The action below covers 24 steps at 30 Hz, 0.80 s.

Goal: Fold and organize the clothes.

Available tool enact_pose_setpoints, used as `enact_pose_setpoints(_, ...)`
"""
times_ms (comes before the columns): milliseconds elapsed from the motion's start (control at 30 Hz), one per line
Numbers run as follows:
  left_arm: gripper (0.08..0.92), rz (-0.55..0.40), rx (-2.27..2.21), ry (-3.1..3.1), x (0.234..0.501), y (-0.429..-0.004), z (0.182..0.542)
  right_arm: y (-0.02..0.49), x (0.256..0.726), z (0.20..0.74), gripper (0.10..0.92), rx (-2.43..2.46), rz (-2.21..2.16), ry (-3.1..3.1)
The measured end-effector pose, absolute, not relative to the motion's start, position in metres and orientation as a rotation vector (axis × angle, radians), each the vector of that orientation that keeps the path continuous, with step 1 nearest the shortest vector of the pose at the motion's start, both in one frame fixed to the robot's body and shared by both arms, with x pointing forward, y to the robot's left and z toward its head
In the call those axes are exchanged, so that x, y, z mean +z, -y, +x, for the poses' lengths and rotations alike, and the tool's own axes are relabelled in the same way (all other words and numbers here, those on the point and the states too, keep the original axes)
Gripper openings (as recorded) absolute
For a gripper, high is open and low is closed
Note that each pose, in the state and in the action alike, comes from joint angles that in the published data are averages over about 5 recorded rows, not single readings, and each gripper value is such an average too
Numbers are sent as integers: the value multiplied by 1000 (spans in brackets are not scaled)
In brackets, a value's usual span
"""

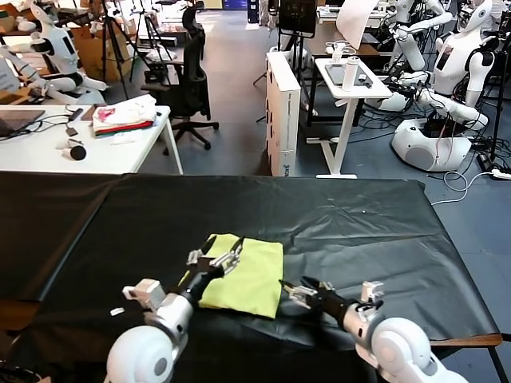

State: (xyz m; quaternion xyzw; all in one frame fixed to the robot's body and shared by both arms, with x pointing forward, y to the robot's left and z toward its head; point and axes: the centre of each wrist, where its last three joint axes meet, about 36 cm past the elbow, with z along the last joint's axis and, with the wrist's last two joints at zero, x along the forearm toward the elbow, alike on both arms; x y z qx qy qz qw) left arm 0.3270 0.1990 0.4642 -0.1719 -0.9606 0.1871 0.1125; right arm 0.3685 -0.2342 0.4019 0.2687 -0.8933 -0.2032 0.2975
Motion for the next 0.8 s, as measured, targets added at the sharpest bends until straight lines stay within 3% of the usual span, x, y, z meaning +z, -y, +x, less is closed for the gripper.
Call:
enact_pose_setpoints(167, 907, -459, 535, 2831, 466, -207, 321, 221, 390, 371, 836, -564, 724, 2361)
enact_pose_setpoints(533, 907, -402, 529, 2836, 466, -217, 313, 226, 393, 367, 193, -557, 693, 2403)
enact_pose_setpoints(600, 907, -398, 529, 2839, 467, -218, 313, 233, 399, 369, 153, -511, 661, 2432)
enact_pose_setpoints(800, 907, -384, 523, 2845, 467, -221, 314, 260, 415, 377, 144, -257, 504, 2497)
